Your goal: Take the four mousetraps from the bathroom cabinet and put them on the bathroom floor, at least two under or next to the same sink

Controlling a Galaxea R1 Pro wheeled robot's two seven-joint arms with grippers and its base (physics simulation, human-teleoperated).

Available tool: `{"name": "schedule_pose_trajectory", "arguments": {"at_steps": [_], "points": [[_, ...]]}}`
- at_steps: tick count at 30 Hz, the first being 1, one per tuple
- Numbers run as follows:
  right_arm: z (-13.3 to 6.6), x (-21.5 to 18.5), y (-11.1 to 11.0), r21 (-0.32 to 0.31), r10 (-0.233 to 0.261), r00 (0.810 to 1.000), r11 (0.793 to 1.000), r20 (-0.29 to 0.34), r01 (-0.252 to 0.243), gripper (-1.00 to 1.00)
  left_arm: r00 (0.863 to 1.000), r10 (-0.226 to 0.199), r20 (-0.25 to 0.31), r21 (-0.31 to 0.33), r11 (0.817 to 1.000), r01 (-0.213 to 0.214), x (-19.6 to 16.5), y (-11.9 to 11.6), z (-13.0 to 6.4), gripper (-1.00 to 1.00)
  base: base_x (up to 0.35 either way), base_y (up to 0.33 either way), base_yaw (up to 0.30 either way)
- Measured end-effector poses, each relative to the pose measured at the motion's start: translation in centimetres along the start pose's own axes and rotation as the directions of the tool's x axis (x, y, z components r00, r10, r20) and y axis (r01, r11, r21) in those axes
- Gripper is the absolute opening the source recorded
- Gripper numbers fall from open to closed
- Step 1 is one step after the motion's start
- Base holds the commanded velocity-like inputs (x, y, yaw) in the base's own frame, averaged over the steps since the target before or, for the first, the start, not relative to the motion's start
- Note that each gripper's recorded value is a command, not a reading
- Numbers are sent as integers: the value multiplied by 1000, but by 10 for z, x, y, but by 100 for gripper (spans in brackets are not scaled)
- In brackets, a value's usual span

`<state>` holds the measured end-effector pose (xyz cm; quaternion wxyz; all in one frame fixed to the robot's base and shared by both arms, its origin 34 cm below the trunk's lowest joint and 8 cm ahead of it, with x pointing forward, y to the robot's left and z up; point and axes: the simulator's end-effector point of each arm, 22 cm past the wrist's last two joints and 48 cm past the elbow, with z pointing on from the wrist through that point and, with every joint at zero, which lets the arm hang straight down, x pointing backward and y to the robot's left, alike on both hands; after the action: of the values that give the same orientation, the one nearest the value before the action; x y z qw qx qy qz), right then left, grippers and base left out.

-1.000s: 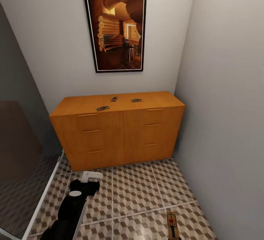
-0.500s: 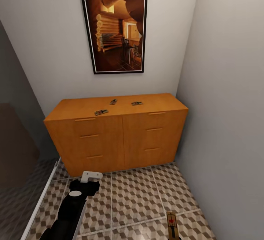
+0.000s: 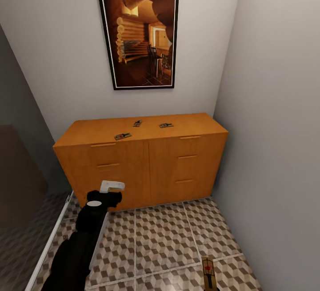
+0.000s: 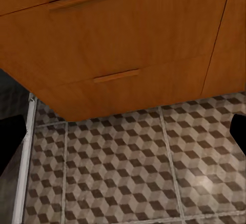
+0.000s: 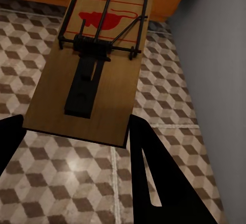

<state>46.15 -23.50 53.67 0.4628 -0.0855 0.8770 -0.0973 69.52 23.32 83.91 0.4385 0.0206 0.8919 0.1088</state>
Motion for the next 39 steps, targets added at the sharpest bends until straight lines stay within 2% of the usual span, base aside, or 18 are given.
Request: {"name": "schedule_pose_trajectory", "arguments": {"at_steps": [3,7,9,13,19,22,30,33,37,39], "points": [[0,0,0,0,0,1000,1000,-1,0,-100,1000,-6,6,-13,1000,7,-40,8,-1,100,0,0,0],[0,0,0,0,-1,1000,1000,-2,1,-100,994,-28,104,-27,999,31,-116,21,-10,100,0,0,0],[0,1,0,-1,-1,1000,1000,-3,1,-100,987,-39,154,-31,999,44,-150,26,-17,100,0,0,0],[0,1,0,-1,-2,1000,1000,-4,2,-100,963,-58,264,-35,997,69,-224,38,-36,100,0,0,0],[0,1,1,-2,-2,1000,1000,-4,2,-100,943,-59,328,-40,996,77,-279,46,-50,100,0,0,0],[0,1,1,-3,-2,1000,1000,-4,2,-100,935,-58,350,-48,996,80,-296,51,-55,100,0,0,0],[0,1,2,-3,0,1000,1000,-4,0,-100,930,-55,363,-60,995,82,-302,62,-60,100,0,0,0],[0,0,2,-4,-1,1000,1000,-4,1,-100,931,-46,362,-53,996,70,-301,68,-59,100,0,0,0],[0,0,3,-6,-1,1000,1000,-3,1,-100,930,-33,367,30,999,24,-302,64,-57,100,0,0,0],[0,0,3,-6,-1,1000,1000,-3,1,-100,928,-12,371,114,993,-32,-300,60,-57,100,0,0,0]]}}
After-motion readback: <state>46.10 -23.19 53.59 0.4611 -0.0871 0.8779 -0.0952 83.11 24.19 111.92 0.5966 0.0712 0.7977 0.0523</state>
